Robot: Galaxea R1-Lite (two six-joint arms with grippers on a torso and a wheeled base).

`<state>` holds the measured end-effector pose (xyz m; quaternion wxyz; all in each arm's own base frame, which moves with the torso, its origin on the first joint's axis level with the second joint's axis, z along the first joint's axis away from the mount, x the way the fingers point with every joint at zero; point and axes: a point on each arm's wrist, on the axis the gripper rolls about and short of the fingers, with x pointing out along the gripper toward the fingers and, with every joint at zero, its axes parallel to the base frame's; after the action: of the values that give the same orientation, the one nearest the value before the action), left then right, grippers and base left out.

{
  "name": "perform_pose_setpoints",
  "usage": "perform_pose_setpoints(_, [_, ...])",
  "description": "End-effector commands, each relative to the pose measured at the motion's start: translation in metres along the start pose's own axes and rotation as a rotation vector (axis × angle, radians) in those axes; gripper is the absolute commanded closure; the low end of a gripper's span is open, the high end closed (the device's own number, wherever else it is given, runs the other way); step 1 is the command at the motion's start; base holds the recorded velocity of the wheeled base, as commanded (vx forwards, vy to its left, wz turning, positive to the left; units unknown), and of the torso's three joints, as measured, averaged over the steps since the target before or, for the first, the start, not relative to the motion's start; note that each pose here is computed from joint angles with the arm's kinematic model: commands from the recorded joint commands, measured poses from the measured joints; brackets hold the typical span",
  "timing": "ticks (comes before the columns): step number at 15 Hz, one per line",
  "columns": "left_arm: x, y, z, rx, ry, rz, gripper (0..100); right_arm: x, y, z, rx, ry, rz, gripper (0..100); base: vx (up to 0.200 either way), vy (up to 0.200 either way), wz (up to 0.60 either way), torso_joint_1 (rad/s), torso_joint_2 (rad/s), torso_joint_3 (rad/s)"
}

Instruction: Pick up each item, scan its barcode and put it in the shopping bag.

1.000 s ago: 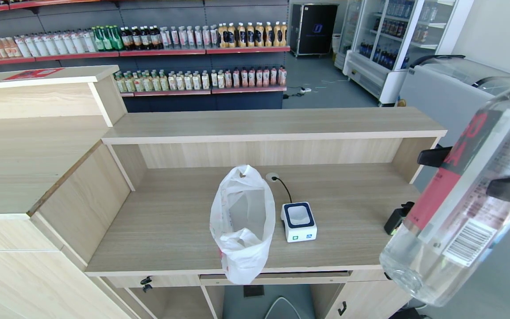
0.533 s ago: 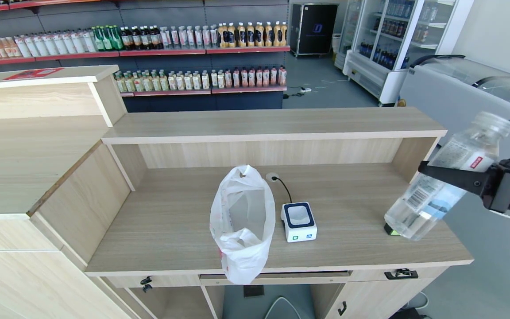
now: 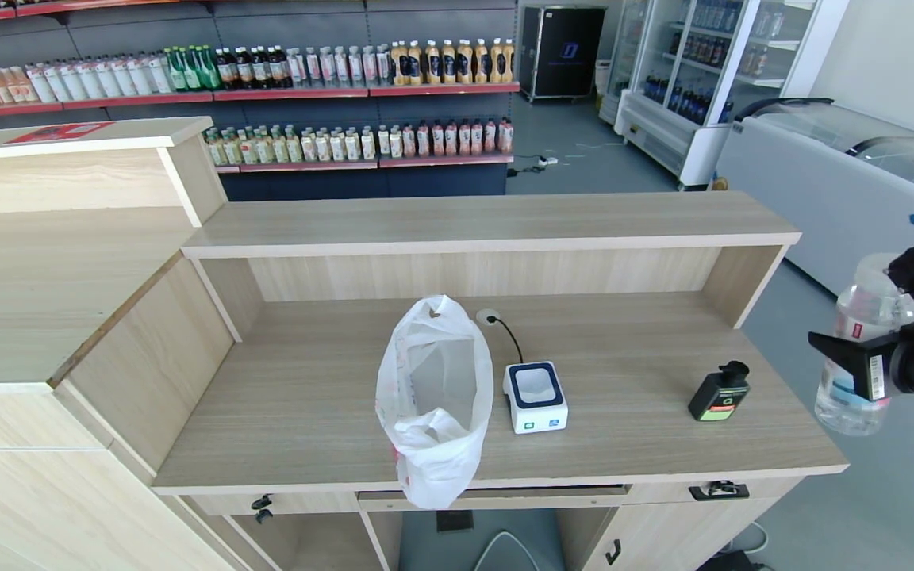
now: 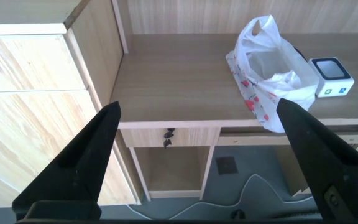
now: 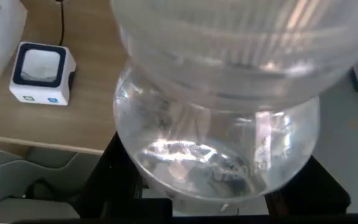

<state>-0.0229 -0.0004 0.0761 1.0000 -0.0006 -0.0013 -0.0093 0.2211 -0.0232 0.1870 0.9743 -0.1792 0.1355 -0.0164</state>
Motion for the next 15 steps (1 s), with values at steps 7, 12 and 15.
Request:
perform_pose_setpoints(7, [0.000,0.000,0.000,0.000,-0.001,0.000,0,0.020,0.015,0.006,-0.138,-0.055,-0.163,100,0.000,0.000,0.09,0.000,0.00,0.000])
perform_pose_setpoints(12, [0.000,0.000,0.000,0.001,-0.001,0.000,0,0.060,0.023,0.002,-0.391,-0.194,-0.118,100,0.000,0.000,0.60,0.005,0.00,0.003])
perform_pose_setpoints(15, [0.000,0.000,0.000,0.000,-0.001,0.000,0,0.085,0.024,-0.013,-0.540,-0.342,0.045,100,0.000,0.000,0.20,0.002,0.00,-0.001])
